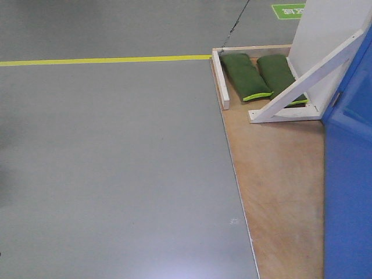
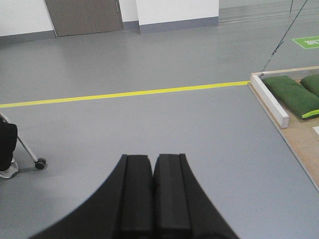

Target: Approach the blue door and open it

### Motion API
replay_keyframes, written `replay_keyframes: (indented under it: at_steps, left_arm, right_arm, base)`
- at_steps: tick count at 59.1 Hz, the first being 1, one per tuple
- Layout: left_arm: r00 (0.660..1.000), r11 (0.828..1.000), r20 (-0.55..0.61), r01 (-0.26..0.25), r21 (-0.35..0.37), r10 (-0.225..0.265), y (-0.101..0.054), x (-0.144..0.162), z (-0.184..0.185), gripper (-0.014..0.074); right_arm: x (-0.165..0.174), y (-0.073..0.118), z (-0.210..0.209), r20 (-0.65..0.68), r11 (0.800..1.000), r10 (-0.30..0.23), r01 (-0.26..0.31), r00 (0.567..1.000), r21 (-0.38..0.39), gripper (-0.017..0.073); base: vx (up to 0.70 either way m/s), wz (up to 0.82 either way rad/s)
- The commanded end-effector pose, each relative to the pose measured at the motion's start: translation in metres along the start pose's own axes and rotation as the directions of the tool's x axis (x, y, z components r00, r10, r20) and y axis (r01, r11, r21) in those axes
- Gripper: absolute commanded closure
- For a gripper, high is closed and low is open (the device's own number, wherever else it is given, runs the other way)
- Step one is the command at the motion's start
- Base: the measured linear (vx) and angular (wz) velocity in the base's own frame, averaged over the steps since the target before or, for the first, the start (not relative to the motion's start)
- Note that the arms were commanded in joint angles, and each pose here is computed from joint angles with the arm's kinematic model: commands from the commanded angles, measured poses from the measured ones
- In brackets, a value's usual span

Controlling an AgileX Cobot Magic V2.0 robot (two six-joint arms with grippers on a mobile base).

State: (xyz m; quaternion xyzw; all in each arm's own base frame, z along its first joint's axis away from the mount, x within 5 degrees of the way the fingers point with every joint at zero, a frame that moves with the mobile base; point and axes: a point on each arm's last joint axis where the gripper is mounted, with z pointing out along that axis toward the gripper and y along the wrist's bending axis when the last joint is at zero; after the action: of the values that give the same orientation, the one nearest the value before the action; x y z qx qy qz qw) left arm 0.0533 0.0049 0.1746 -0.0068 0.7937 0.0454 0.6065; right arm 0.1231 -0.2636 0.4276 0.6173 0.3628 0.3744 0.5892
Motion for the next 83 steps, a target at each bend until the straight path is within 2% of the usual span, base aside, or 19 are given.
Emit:
replay_keyframes:
  at_steps: [1,13,32,39,45,54,63,71,76,83]
  left_arm:
    - [0.995,1.000,0.098,0.008,-0.003,-0.007,0.000,-0.008,-0.001,0.0524]
    - [0.995,1.000,0.098,0.008,-0.003,-0.007,0.000,-0.007,-0.001,0.0524]
    - [0.995,1.000,0.098,0.008,-0.003,-0.007,0.000,-0.007,-0.001,0.0524]
    - [0.995,1.000,0.098,0.008,-0.003,-0.007,0.000,-0.007,-0.001,0.0524]
    - [0.995,1.000,0.098,0.008,-0.003,-0.007,0.000,-0.007,-0.001,0.0524]
    - [0.995,1.000,0.098,0.008,-0.003,-0.007,0.000,-0.007,-0.001,0.0524]
    - [0.995,1.000,0.098,0.008,-0.003,-0.007,0.000,-0.007,-0.001,0.0524]
    - [0.995,1.000,0.098,0.008,-0.003,-0.007,0.000,-0.007,-0.001,0.0524]
    - [0.995,1.000,0.098,0.008,-0.003,-0.007,0.000,-0.007,-0.001,0.0524]
    - [0.995,1.000,0.098,0.008,-0.003,-0.007,0.000,-0.007,-0.001,0.0524]
  right_arm:
    - [0.058,0.024,-0.008,-0.419,0.995,-0.029,-0.012,0.907,-0.096,0.0557]
    - [0.089,0.034,-0.004,-0.512,0.989,-0.045,-0.033,0.858,-0.141,0.0557]
    - [0.175,0.034,0.012,-0.742,0.992,-0.064,-0.039,0.667,-0.121,0.0557]
    - [0.200,0.031,0.017,-0.763,0.994,-0.068,-0.023,0.642,-0.107,0.0557]
    - [0.212,0.030,0.021,-0.751,0.995,-0.069,-0.014,0.657,-0.103,0.0557]
    - [0.224,0.028,0.029,-0.699,0.995,-0.086,0.020,0.710,-0.102,0.0557]
    - [0.228,0.032,0.036,-0.603,0.984,-0.176,0.122,0.778,-0.130,0.0557]
    - [0.229,0.040,0.040,-0.478,0.951,-0.309,0.254,0.822,-0.177,0.0557]
    - [0.233,0.046,0.045,-0.389,0.918,-0.395,0.336,0.832,-0.211,0.0557]
    - [0.248,0.051,0.056,-0.277,0.884,-0.454,0.391,0.847,-0.255,0.0557]
  base:
    - [0.00,-0.01]
    - [0.00,0.00]
    - [0.00,0.00]
    - [0.00,0.00]
    - [0.00,0.00]
    - [0.00,0.00]
    - [0.00,0.00]
    - [0.00,0.00]
    - [0.00,0.00]
    - [0.00,0.00]
